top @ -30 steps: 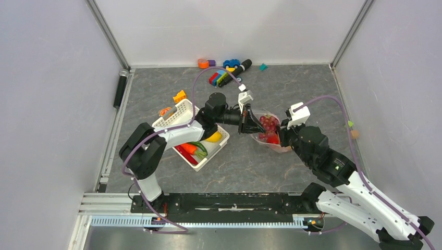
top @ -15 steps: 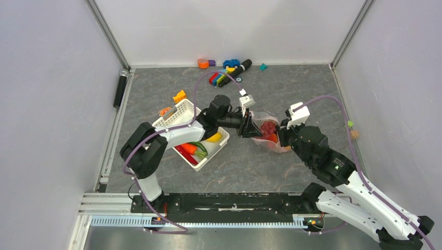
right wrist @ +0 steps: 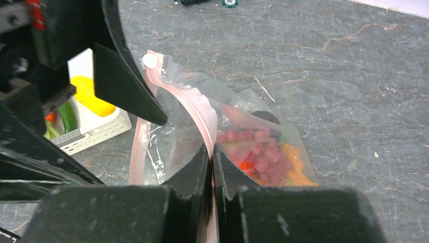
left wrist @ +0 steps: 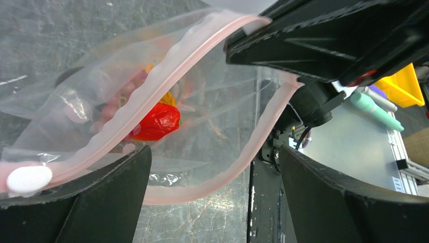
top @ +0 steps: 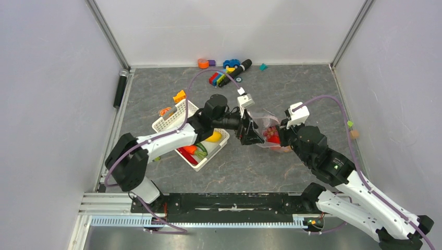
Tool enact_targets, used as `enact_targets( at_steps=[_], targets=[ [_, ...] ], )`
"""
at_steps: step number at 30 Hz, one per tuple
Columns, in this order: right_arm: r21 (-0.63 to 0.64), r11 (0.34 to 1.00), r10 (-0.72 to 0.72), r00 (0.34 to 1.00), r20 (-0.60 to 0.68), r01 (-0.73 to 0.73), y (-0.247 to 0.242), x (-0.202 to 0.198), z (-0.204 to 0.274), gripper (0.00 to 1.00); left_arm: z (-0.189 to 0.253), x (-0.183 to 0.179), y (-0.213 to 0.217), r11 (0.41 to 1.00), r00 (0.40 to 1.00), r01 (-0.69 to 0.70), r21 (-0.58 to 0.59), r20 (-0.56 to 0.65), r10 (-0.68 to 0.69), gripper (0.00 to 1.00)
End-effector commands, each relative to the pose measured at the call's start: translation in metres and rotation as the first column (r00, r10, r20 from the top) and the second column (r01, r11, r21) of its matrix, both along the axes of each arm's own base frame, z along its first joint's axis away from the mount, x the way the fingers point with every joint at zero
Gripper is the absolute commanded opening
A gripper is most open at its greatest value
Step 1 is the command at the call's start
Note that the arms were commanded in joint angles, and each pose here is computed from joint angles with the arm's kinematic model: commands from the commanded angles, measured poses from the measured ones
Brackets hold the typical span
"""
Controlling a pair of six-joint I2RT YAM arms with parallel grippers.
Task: Place the food in the zip-top bag and seal the zipper
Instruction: Place the fake fruit in the zipper food storage bag, then pick up the fake fruit from the bin.
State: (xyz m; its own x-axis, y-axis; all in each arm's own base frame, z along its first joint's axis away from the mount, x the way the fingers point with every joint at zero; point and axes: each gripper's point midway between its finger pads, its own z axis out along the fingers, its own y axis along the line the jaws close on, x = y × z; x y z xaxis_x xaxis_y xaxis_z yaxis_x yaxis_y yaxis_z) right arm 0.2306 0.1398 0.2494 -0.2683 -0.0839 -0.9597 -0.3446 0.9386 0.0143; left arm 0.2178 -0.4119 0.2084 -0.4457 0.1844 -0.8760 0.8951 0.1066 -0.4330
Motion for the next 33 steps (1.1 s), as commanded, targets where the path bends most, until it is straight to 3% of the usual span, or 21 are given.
enact_targets(
  at_steps=[1, 5, 8, 12, 14, 16, 18, 25, 31, 33],
  targets=[
    [0.028, 1.0, -0.01, 0.999, 0.034, 0.009, 0.001, 0.003, 0.01, 0.1, 0.029, 0.005, 0.013, 0.996, 0.994, -0.093, -0.016, 0.05, 0.093, 1.0],
    [0.026, 1.0, -0.015, 0.999, 0.036, 0.014, 0.0, 0.004, 0.01, 0.1, 0.024, 0.02, 0.034, 0.964, 0.965, -0.26, 0.05, 0.045, 0.257, 1.0],
    [0.024, 1.0, -0.015, 0.999, 0.032, 0.014, 0.0, 0.003, 0.008, 0.1, 0.015, 0.036, 0.06, 0.893, 0.902, -0.432, 0.124, 0.059, 0.428, 1.0],
    [0.024, 1.0, -0.019, 0.999, 0.033, 0.018, -0.001, 0.003, 0.009, 0.1, -0.006, 0.049, 0.105, 0.74, 0.769, -0.632, 0.23, 0.074, 0.635, 1.0],
    [0.023, 1.0, -0.017, 0.999, 0.031, 0.017, -0.001, 0.003, 0.008, 0.1, -0.013, 0.057, 0.128, 0.63, 0.665, -0.734, 0.253, 0.078, 0.743, 1.0],
    [0.018, 1.0, -0.025, 0.999, 0.03, 0.024, -0.001, 0.004, 0.007, 0.1, -0.018, 0.064, 0.156, 0.481, 0.517, -0.831, 0.279, 0.069, 0.853, 1.0],
    [0.017, 1.0, -0.022, 0.999, 0.027, 0.022, -0.001, 0.004, 0.006, 0.1, -0.023, 0.064, 0.174, 0.384, 0.416, -0.87, 0.308, 0.042, 0.908, 1.0],
    [0.009, 1.0, -0.028, 0.999, 0.019, 0.028, 0.0, 0.006, 0.003, 0.1, -0.036, 0.059, 0.22, 0.136, 0.135, -0.924, 0.356, -0.03, 0.99, 1.0],
    [0.005, 1.0, -0.03, 0.999, 0.018, 0.03, 0.0, 0.006, 0.002, 0.1, -0.052, 0.058, 0.251, 0.002, -0.063, -0.915, 0.403, -0.148, 0.987, 1.0],
    [0.004, 1.0, -0.029, 0.999, 0.017, 0.029, 0.0, 0.006, 0.002, 0.1, -0.06, 0.058, 0.254, 0.004, -0.083, -0.906, 0.424, -0.186, 0.979, 1.0]
  ],
)
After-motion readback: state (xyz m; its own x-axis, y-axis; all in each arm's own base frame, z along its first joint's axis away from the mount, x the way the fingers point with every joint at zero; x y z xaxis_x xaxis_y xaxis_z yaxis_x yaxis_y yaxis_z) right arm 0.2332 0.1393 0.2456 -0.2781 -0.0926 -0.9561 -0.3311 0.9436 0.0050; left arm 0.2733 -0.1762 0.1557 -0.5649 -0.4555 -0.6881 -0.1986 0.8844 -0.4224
